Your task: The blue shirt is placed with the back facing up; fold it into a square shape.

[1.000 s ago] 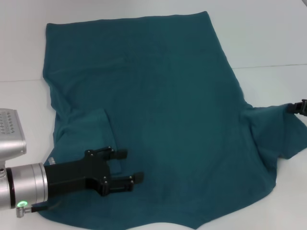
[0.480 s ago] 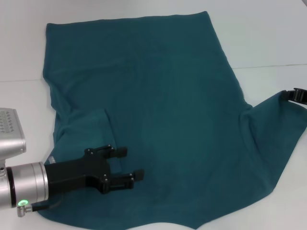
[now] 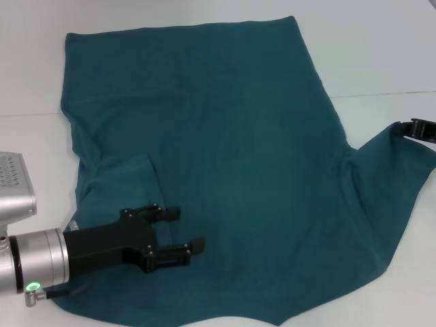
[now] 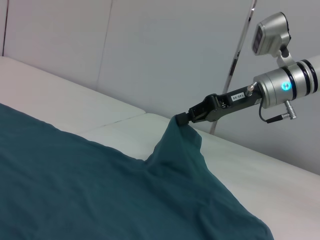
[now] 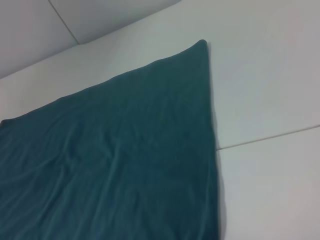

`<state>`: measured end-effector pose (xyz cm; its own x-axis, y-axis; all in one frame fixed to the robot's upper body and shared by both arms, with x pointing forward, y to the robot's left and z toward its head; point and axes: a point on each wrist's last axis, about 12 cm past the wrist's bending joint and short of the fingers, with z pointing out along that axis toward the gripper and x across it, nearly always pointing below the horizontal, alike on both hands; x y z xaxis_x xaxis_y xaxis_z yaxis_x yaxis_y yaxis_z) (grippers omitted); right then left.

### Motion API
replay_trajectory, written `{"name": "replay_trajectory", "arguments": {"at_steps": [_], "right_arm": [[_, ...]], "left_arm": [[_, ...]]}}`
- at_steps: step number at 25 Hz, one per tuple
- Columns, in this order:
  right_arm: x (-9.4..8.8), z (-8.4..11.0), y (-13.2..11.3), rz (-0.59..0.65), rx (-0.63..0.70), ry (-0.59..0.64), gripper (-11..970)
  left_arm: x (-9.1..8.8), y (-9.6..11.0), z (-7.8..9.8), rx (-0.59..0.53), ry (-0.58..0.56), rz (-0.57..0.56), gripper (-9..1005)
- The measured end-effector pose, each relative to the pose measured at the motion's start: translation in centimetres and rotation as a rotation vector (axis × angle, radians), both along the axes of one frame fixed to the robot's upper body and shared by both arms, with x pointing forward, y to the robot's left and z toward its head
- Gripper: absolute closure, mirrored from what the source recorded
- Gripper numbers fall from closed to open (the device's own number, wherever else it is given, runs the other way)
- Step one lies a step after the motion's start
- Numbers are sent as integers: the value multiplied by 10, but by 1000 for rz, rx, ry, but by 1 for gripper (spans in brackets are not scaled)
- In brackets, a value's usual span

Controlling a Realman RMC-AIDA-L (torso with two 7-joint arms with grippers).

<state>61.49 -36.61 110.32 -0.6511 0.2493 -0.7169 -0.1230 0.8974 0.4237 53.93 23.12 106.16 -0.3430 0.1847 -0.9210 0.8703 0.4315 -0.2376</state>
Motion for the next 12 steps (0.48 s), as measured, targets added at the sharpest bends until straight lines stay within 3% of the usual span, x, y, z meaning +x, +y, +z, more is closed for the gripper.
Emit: {"name": "replay_trajectory", "arguments": {"at_steps": [12], "right_arm": [[-7,6,-6,5,98,68,954]], "left_arm": [[2,0,1,-10,-5,9,149]]}}
